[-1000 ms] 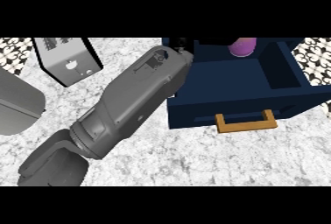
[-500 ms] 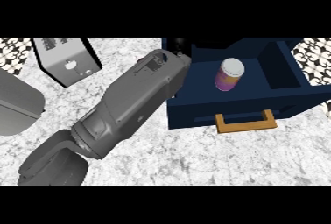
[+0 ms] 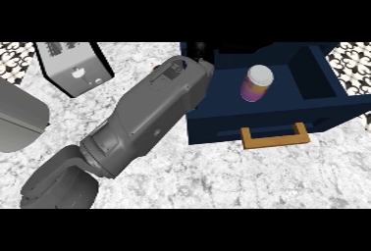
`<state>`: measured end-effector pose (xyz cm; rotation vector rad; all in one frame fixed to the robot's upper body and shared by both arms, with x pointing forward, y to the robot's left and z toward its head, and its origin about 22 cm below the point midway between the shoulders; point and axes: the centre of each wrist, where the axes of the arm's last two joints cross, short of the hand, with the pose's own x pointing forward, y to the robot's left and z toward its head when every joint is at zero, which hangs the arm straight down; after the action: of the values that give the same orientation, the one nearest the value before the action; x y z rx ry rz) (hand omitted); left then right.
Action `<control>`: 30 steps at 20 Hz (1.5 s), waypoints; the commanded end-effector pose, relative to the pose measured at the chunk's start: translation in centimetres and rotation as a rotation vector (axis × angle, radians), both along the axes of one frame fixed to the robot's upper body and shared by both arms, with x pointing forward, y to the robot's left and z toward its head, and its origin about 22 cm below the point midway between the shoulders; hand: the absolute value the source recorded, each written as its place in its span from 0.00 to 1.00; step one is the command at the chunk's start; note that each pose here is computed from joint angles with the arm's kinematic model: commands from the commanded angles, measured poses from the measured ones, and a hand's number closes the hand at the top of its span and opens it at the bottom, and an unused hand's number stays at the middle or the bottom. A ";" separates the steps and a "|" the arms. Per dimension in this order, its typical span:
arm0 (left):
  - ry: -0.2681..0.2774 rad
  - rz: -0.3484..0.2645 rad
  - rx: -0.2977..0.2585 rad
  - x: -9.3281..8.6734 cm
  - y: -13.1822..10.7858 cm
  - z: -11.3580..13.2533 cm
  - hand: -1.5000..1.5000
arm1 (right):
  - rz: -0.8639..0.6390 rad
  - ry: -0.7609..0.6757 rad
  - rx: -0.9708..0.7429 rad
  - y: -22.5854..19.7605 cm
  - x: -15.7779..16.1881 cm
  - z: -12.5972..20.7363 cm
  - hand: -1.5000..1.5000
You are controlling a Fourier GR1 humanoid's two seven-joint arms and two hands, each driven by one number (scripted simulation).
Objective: Pick up the can, place it into the drawer and close the drawer
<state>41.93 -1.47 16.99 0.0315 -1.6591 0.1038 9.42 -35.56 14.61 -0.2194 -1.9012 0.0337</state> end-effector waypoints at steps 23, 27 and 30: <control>-0.048 -0.037 -0.074 -1.2 -1.9 3.1 0.00 | 0.006 -0.138 -0.696 9.3 12.5 2.1 0.00; -0.049 -0.014 -0.052 -0.6 -0.9 1.5 0.00 | 0.008 -0.167 -0.800 12.7 16.1 1.5 0.00; -0.045 0.002 -0.053 0.1 0.3 2.2 0.00 | 0.006 -0.144 -0.853 12.8 19.0 1.4 0.00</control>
<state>41.80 -1.41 19.12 -0.0247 -1.7067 0.1450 24.69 -23.81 15.68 -0.7373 -1.9505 0.7723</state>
